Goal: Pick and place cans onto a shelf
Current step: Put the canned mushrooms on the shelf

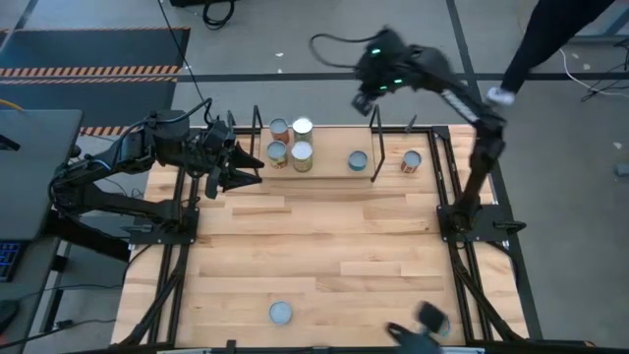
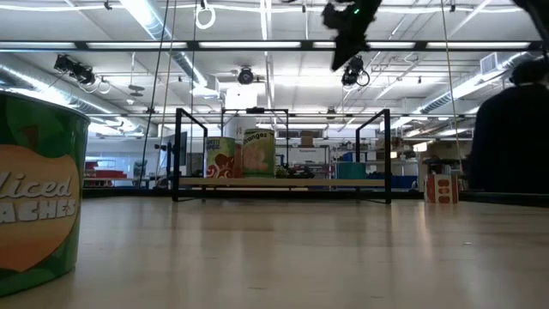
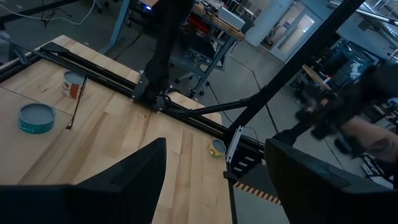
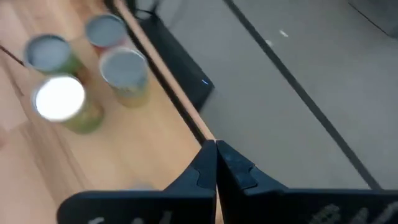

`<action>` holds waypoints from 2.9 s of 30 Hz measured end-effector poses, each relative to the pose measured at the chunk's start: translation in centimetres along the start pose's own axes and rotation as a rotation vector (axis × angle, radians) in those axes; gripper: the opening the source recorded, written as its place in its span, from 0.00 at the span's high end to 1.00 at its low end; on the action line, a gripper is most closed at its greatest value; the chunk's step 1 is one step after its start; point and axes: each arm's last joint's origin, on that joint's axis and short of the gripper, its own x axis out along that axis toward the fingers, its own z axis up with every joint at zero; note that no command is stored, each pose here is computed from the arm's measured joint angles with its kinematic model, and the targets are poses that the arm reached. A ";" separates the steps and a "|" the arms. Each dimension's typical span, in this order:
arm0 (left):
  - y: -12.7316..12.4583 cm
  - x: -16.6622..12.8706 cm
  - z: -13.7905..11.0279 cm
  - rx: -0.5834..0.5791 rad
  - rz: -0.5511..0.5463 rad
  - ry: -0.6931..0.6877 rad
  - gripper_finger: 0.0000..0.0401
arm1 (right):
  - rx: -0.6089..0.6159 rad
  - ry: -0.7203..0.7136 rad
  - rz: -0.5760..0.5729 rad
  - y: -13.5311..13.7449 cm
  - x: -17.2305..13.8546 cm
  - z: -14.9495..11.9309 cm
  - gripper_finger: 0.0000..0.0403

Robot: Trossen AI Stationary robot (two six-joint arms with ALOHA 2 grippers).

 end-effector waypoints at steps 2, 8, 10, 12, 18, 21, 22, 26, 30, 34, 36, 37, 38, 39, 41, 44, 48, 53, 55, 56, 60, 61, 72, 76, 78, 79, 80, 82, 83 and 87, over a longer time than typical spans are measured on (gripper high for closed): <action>0.0 0.0 0.0 0.000 0.000 0.000 0.31 | 0.039 0.012 -0.043 -0.6 -2.8 -1.1 0.99; 0.0 0.0 0.0 0.000 0.000 0.000 0.31 | 0.215 0.027 -0.101 -1.3 -8.9 -5.9 0.97; 0.0 0.0 0.0 0.000 0.000 0.000 0.31 | 0.285 0.047 -0.125 -1.3 -9.6 -7.8 0.94; 0.0 0.0 0.0 0.000 0.000 0.000 0.31 | 0.371 0.081 -0.138 -1.2 -9.7 -9.9 0.89; 0.0 0.0 0.0 0.000 0.000 0.000 0.31 | 0.453 0.184 -0.082 0.0 -8.0 -15.4 0.68; 0.0 0.0 0.0 0.000 0.000 0.000 0.31 | 0.434 0.098 0.080 1.8 -8.5 -16.5 0.59; 0.0 0.0 0.0 0.000 0.000 0.000 0.31 | 0.431 0.057 0.140 2.4 -9.0 -16.6 0.57; 0.0 0.0 0.0 0.000 0.000 0.000 0.31 | 0.415 -0.046 0.343 5.1 -11.1 -17.1 0.56; 0.0 0.0 0.0 0.000 0.000 0.000 0.31 | 0.448 0.003 0.488 8.0 -12.5 -17.8 0.58; 0.0 0.0 0.0 0.000 0.000 0.000 0.31 | 0.465 0.091 0.576 11.4 -13.5 -18.5 0.59; 0.0 0.0 0.0 0.000 0.000 0.000 0.31 | 0.442 0.131 0.583 13.4 -13.7 -18.9 0.59; 0.0 0.0 0.0 0.000 0.000 0.000 0.31 | 0.421 0.149 0.582 14.5 -13.7 -19.1 0.59; 0.0 0.0 0.0 0.000 0.000 0.000 0.31 | 0.397 0.166 0.577 15.5 -13.7 -19.4 0.59; 0.0 0.0 0.0 0.000 0.000 0.000 0.31 | 0.369 0.179 0.568 16.6 -13.7 -19.6 0.59; 0.0 0.0 0.0 0.000 0.000 0.000 0.31 | 0.312 0.198 0.537 18.9 -13.4 -20.2 0.59; 0.0 0.0 0.0 0.000 0.000 0.000 0.31 | 0.297 0.222 0.458 22.1 -12.6 -21.1 0.58; 0.0 0.0 0.0 0.000 0.000 0.000 0.31 | 0.108 0.365 0.482 26.2 -11.8 -23.1 0.53; 0.0 0.0 0.0 0.000 0.000 0.000 0.31 | 0.024 0.473 0.529 31.1 -13.1 -27.5 0.42; 0.0 0.0 0.0 0.000 0.000 0.000 0.31 | 0.022 0.514 0.485 32.6 -13.5 -29.9 0.38; 0.0 0.0 0.0 0.000 0.000 0.000 0.31 | 0.007 0.528 0.469 33.3 -13.7 -31.1 0.36; 0.0 0.0 0.0 0.000 0.000 0.000 0.31 | -0.003 0.573 0.424 35.6 -14.6 -35.9 0.29; 0.0 0.0 0.0 0.000 0.000 0.000 0.31 | 0.016 0.589 0.406 36.0 -14.8 -36.9 0.27; 0.0 0.0 0.0 0.000 0.000 0.000 0.31 | 0.019 0.665 0.343 38.2 -14.6 -41.9 0.10; 0.0 0.0 0.0 0.000 0.000 0.000 0.31 | 0.113 0.658 0.275 38.6 -13.9 -42.5 0.07; 0.0 0.0 0.0 0.000 0.000 0.000 0.31 | 0.151 0.667 0.207 38.7 -13.3 -42.9 0.06; 0.0 0.0 0.0 0.000 0.000 0.000 0.31 | 0.176 0.683 0.179 38.7 -13.0 -42.9 0.06; 0.0 0.0 0.0 0.000 0.000 0.000 0.31 | 0.200 0.714 0.152 38.8 -12.7 -42.9 0.05; 0.0 0.0 0.0 0.000 0.000 0.000 0.31 | 0.227 0.766 0.133 39.0 -12.4 -42.4 0.04; 0.0 0.0 0.0 0.000 0.000 0.000 0.31 | 0.233 0.781 0.125 39.1 -12.2 -42.3 0.03; 0.0 0.0 0.0 0.000 0.000 0.000 0.31 | 0.253 0.820 0.107 39.1 -11.2 -41.9 0.01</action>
